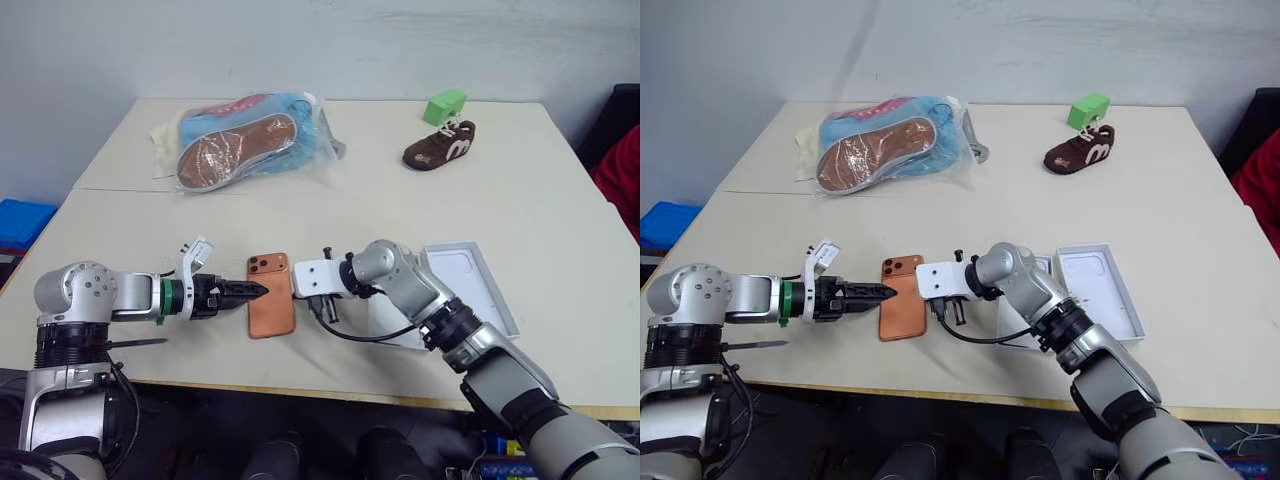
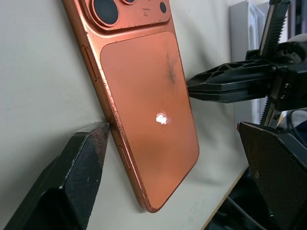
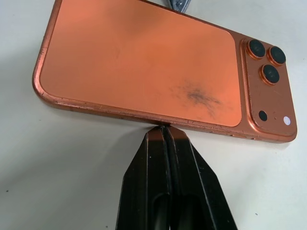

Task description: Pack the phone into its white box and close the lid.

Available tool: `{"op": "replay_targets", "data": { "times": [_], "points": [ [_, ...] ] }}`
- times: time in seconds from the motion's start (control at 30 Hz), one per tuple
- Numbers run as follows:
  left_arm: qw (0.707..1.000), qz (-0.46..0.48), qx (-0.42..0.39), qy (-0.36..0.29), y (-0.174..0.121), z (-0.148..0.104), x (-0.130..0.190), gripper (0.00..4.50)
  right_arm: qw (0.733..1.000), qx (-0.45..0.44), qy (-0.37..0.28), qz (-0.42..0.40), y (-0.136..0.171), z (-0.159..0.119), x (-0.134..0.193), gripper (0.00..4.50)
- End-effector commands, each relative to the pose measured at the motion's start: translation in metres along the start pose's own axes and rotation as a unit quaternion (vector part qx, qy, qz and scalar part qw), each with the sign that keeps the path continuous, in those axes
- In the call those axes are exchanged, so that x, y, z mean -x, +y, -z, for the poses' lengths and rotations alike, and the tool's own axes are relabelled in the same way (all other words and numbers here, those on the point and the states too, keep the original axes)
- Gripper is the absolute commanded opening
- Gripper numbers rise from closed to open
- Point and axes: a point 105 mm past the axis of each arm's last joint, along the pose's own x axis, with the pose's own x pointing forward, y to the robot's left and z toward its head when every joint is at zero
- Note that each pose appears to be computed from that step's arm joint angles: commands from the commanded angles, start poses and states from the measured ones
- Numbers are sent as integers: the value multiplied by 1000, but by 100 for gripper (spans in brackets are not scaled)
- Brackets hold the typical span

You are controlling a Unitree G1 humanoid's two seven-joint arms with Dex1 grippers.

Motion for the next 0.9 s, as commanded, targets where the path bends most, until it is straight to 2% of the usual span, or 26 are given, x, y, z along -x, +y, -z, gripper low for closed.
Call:
{"op": "replay_targets", "data": {
  "times": [0.03,0.3,0.57,0.67,0.73,0.77,0.9],
  "points": [
    [996,54,30,67,-10,30,-30,450,999,9,-34,-8,5,-20,-7,3],
    [993,99,55,30,-21,18,-28,450,999,1,-40,-10,9,-18,-7,3],
    [996,70,37,39,-18,24,-20,450,999,10,-34,-3,7,-15,-6,3],
    [997,61,43,23,-13,19,-14,393,999,13,-33,1,6,-13,-4,0],
    [997,64,46,8,-13,14,-8,318,999,15,-40,7,6,-15,-1,0],
    [997,66,46,2,-13,12,-5,294,999,19,-46,9,6,-16,2,0],
    [995,93,30,-21,-22,6,14,176,993,13,-111,29,5,-37,32,0]
  ]
}}
